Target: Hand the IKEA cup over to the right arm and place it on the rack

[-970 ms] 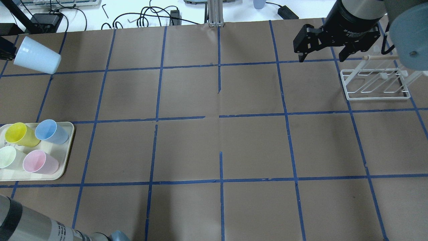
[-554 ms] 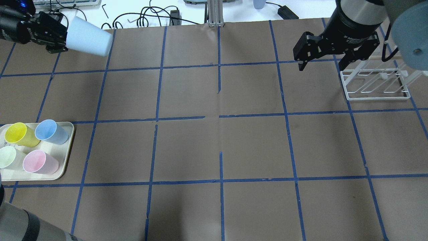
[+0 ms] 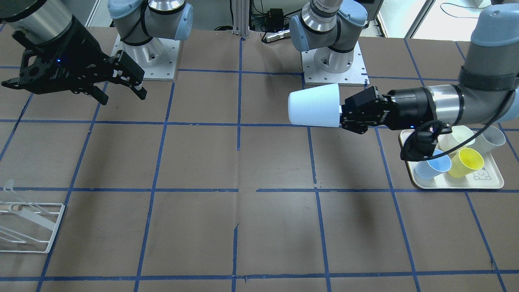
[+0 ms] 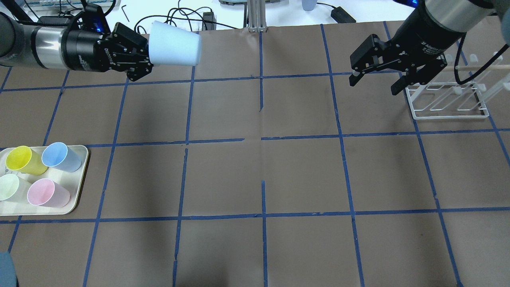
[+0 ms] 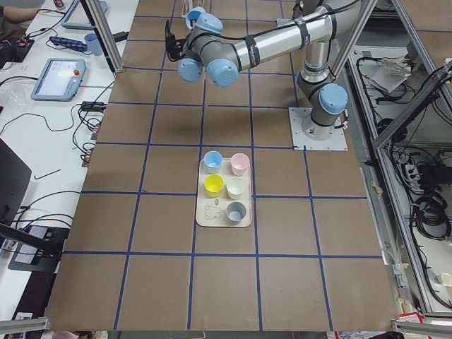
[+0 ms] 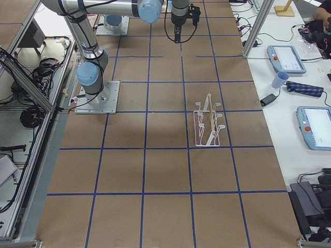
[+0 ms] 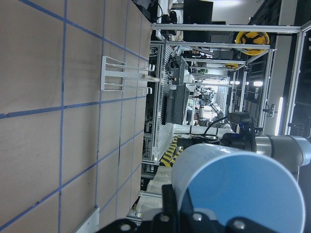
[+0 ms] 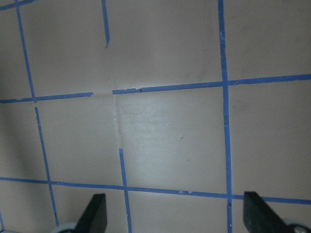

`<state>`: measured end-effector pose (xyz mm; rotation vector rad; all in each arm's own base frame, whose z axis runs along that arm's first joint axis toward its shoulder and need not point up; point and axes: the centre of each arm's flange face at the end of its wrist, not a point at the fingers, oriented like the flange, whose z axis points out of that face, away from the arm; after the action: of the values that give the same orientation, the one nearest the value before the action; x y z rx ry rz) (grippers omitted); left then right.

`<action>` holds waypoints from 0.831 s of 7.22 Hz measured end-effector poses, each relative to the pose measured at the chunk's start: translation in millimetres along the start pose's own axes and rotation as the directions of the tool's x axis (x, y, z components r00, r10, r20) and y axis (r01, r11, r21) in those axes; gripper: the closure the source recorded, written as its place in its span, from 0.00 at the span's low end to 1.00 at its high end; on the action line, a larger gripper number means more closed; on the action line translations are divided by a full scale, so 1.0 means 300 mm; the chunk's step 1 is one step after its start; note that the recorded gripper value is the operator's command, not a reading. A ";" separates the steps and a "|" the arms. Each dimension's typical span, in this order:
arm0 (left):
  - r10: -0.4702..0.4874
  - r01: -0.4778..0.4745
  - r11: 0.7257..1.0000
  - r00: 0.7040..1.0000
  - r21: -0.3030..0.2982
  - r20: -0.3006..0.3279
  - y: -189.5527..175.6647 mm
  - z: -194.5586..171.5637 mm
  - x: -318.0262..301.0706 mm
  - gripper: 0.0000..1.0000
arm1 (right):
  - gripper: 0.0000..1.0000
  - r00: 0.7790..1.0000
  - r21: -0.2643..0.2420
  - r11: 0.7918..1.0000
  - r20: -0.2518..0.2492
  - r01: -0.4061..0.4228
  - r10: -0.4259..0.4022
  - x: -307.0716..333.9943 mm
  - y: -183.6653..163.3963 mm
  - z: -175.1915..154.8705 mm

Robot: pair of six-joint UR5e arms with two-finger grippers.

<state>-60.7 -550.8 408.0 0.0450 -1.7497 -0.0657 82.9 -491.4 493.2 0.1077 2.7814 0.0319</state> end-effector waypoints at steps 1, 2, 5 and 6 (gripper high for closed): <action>0.010 -0.010 1.000 1.000 -0.010 -0.012 0.022 0.070 0.033 1.00 | 0.00 0.995 -0.033 0.999 0.093 -0.027 0.030 0.075 -0.003 -0.012; 0.009 -0.009 1.000 1.000 -0.007 -0.030 0.033 0.120 0.042 1.00 | 0.00 0.977 -0.077 0.994 0.195 -0.072 0.086 0.122 0.005 -0.013; -0.009 0.009 1.000 0.994 0.002 -0.109 0.069 0.353 -0.012 1.00 | 0.00 0.787 -0.244 0.943 0.524 -0.228 0.326 0.149 0.038 0.046; -0.004 0.004 1.000 0.992 0.006 -0.124 0.078 0.401 -0.021 1.00 | 0.00 0.699 -0.284 0.922 0.602 -0.264 0.386 0.145 0.047 0.094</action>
<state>-177.9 -524.8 382.0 0.0556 -1.6260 -0.0595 53.1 -473.7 452.1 0.4762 2.0105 0.2789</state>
